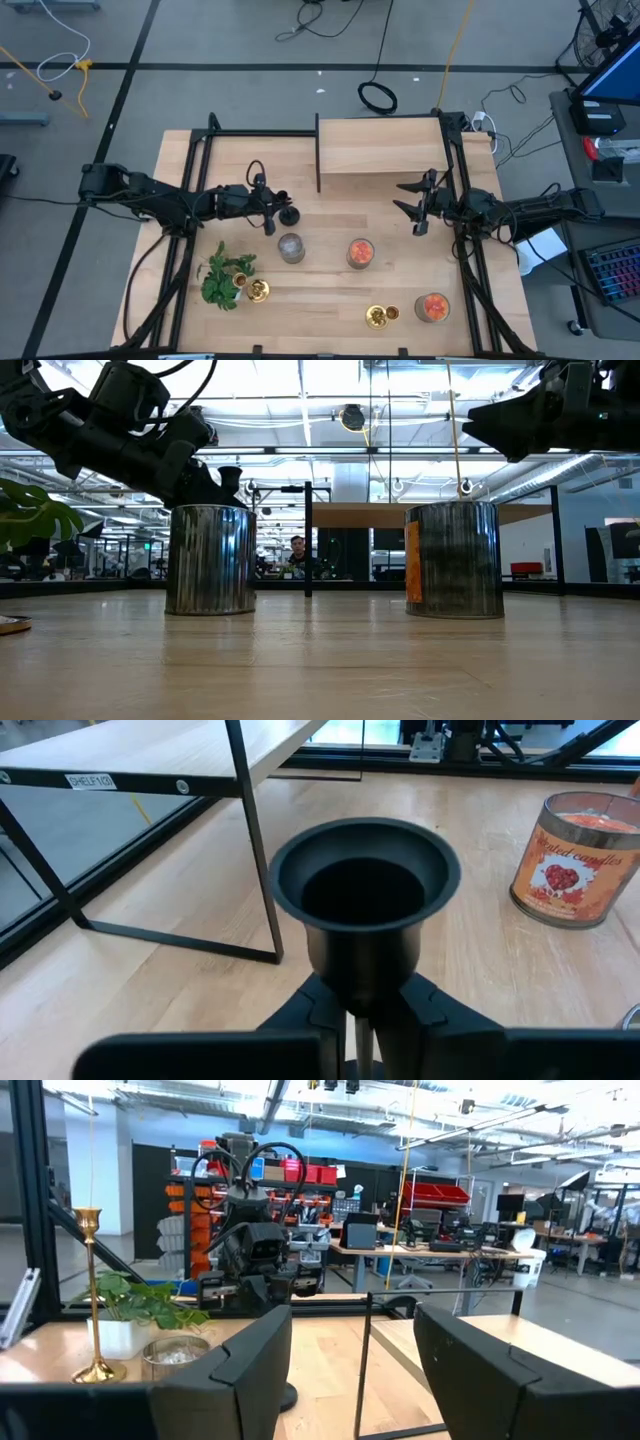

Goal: Pick & Place candle stick holders
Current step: Put the black candle holder on the shelf

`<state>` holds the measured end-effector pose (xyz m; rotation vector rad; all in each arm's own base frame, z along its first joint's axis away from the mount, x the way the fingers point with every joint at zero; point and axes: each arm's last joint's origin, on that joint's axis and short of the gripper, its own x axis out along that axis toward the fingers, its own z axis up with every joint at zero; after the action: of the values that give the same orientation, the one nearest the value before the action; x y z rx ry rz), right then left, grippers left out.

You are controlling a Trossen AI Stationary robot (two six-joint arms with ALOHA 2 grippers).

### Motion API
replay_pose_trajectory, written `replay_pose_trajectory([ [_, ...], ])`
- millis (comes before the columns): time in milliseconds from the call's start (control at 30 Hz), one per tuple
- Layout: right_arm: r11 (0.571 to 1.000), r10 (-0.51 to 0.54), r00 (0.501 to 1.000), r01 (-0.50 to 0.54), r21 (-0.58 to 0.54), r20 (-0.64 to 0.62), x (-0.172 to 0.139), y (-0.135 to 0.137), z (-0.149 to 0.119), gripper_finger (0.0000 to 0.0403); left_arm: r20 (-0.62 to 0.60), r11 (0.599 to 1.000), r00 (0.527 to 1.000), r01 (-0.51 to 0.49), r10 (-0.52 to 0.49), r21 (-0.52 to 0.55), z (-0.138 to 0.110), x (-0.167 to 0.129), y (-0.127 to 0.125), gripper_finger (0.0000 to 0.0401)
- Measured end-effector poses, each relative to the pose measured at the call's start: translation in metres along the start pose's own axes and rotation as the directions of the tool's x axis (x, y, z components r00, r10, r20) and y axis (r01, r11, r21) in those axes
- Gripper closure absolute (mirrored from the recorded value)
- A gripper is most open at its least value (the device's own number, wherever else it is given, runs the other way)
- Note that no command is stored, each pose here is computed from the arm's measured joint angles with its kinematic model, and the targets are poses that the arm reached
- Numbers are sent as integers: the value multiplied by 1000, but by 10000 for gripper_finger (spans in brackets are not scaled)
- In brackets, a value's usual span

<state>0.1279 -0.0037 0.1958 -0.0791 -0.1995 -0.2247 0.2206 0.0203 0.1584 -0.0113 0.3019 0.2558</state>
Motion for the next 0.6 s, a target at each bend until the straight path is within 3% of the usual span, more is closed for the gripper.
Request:
replay_pose_trajectory([
  [167,1000,0,1000,0,-16,0,0,0,0,191,99,1000,995,10,-12,25,14,1,-3,362],
  [300,1000,0,1000,0,-12,0,0,0,0,191,148,998,989,5,-14,60,42,7,-6,370],
  [433,1000,1,1000,-1,-10,-4,0,0,0,191,128,997,992,3,-13,81,72,15,-8,370],
  [600,1000,1,1000,-1,-11,-7,0,0,-1,191,110,999,994,14,-17,35,112,19,-11,367],
])
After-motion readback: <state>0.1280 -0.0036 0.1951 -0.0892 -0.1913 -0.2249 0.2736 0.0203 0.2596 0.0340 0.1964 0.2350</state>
